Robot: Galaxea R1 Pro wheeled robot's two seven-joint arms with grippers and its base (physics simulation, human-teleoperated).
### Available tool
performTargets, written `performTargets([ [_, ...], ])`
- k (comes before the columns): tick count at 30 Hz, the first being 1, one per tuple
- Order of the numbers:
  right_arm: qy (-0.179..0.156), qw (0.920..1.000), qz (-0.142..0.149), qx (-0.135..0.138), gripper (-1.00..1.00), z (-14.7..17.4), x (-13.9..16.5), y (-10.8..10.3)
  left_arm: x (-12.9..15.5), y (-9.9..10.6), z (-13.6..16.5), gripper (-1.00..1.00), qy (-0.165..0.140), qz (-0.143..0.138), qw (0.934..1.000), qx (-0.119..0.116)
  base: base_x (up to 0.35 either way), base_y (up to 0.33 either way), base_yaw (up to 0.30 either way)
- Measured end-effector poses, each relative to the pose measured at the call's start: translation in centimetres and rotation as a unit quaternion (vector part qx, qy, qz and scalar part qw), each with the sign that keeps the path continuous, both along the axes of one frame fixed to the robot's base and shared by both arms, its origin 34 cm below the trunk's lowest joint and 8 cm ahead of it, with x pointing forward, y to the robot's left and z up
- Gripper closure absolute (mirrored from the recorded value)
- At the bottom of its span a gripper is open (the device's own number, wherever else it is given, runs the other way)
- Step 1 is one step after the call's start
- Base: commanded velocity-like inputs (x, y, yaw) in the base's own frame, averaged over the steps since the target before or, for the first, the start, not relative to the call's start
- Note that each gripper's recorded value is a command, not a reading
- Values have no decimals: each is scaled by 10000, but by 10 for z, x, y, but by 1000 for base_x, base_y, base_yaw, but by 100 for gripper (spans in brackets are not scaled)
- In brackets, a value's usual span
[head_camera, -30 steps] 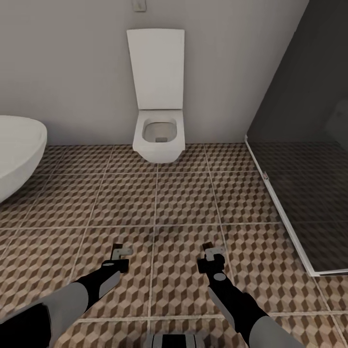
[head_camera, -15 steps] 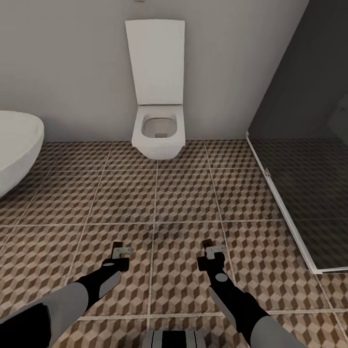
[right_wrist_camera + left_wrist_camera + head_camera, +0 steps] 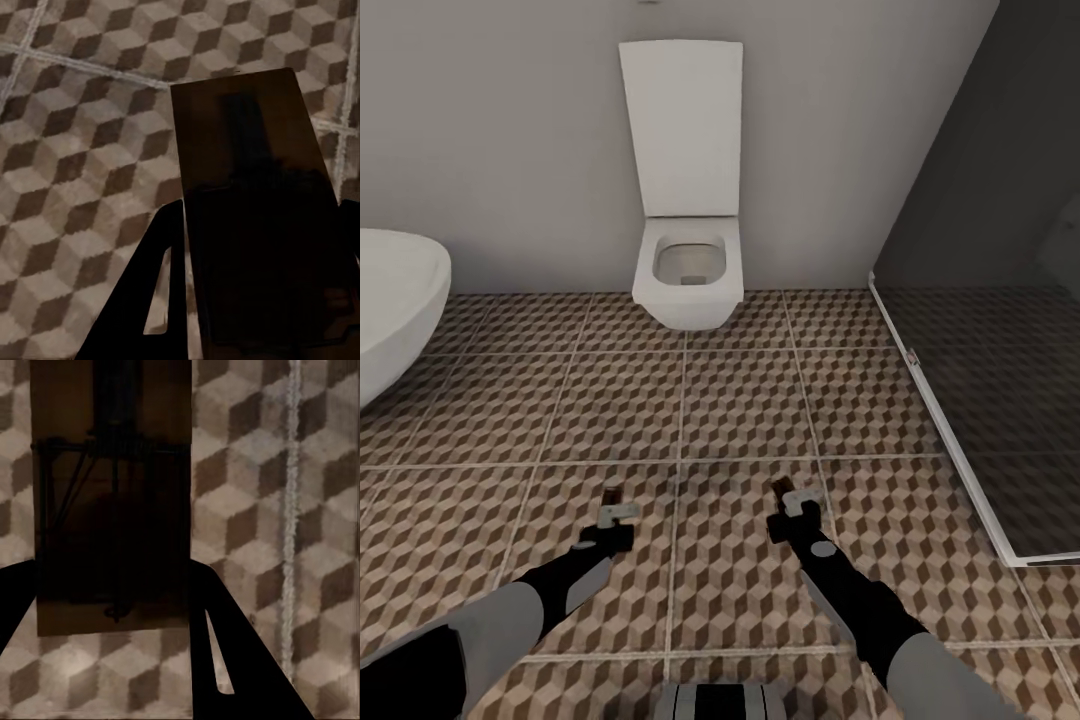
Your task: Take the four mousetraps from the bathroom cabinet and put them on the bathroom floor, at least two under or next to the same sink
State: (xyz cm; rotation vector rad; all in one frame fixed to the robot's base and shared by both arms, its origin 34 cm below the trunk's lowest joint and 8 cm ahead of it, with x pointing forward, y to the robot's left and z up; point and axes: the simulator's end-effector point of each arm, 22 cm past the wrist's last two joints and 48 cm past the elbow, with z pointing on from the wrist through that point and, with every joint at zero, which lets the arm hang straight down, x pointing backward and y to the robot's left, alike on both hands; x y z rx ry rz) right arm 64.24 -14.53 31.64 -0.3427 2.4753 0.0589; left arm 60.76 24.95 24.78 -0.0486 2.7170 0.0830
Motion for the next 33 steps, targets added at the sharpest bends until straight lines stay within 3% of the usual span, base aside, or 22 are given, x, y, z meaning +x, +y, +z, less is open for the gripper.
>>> performTargets([
  [5,-39,9996,270,-9,100,16,37,-1,-10,-3,-4,100,357,-69,9993,-39,0,0,0],
  [13,-184,9991,372,-89,100,42,89,-9,-10,1,-4,100,398,-79,9992,-17,0,0,0],
  [18,-352,9983,462,101,100,46,95,-2,-9,2,-4,100,375,-89,9993,-17,0,0,0],
  [22,-287,9979,521,250,100,27,81,-5,-1,2,-1,100,189,-90,9998,-21,0,0,0],
  [27,-232,9979,516,324,100,7,63,-12,10,3,4,100,-85,-118,9999,9,0,0,0],
  [33,-278,9977,514,337,100,2,60,-15,13,3,5,100,-156,-139,9998,19,0,0,0],
])
